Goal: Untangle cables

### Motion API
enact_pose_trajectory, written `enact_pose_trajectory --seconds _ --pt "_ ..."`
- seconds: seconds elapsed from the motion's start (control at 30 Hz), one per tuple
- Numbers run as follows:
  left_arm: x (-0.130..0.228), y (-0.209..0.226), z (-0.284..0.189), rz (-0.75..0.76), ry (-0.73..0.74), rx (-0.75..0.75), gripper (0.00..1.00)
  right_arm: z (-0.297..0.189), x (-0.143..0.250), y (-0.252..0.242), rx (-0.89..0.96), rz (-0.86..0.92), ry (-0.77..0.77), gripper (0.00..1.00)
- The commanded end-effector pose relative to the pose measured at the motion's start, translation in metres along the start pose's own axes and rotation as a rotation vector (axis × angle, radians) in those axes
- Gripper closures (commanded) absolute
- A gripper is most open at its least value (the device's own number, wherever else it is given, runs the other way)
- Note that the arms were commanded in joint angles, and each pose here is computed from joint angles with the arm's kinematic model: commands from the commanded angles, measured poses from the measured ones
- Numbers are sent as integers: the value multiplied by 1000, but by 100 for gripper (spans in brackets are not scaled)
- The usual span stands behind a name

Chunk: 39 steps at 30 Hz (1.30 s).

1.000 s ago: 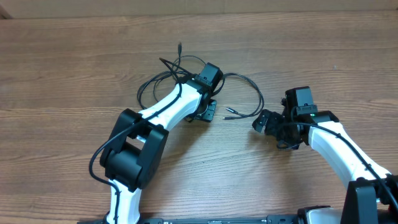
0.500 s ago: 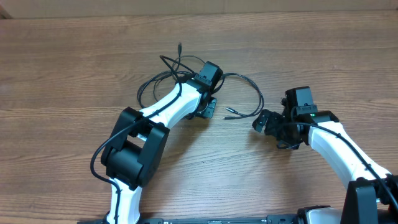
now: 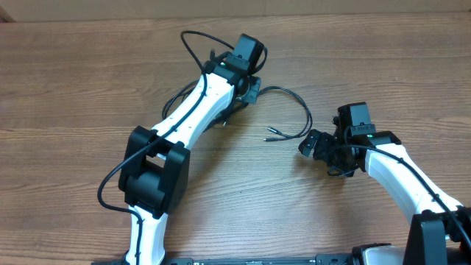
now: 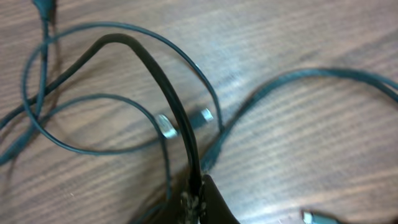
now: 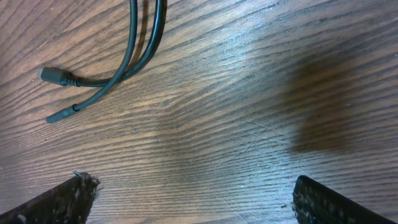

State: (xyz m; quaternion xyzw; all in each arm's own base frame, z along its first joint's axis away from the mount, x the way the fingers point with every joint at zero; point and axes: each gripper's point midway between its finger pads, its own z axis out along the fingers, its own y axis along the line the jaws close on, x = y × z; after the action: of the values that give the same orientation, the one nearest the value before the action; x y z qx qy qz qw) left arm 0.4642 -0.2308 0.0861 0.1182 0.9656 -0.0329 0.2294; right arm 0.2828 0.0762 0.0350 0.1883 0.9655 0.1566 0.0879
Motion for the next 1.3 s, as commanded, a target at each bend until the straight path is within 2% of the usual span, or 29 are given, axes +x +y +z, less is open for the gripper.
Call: enact_pose_trajectory --seconds 0.0,0.17,0.4,0.5,0.57,0.7,0.8,0.83,0.93,1.03,1.17,1.27 --pt "-13 22 1 -3 -59 -89 96 0 1 -1 -5 -2 -1 0" --pt "-13 46 16 -26 -109 -178 96 0 1 -1 -5 -2 -1 0" --pt "18 73 43 -55 -72 -219 96 0 1 -1 -5 -2 -2 0" --pt "26 81 45 -63 -46 -227 74 0 1 -1 -5 -2 -1 0" --pt "26 84 40 -64 -30 -232 67 0 1 -1 -5 -2 -1 0" --pt "11 76 18 -52 -9 -199 64 0 1 -1 -5 -2 -2 0" --pt "-3 54 2 10 -1 -91 59 0 1 -1 -5 -2 -1 0" --pt "-6 43 -2 47 0 -44 59 0 1 -1 -5 -3 -2 0" --pt "-8 15 -8 153 0 73 67 0 1 -1 -5 -2 -1 0" --pt "-1 4 -5 177 15 102 75 0 1 -1 -5 -2 -1 0" --pt "7 -4 4 189 21 121 76 0 1 -1 -5 -2 -1 0" --pt "10 -5 13 182 8 123 81 0 1 -1 -5 -2 -1 0"
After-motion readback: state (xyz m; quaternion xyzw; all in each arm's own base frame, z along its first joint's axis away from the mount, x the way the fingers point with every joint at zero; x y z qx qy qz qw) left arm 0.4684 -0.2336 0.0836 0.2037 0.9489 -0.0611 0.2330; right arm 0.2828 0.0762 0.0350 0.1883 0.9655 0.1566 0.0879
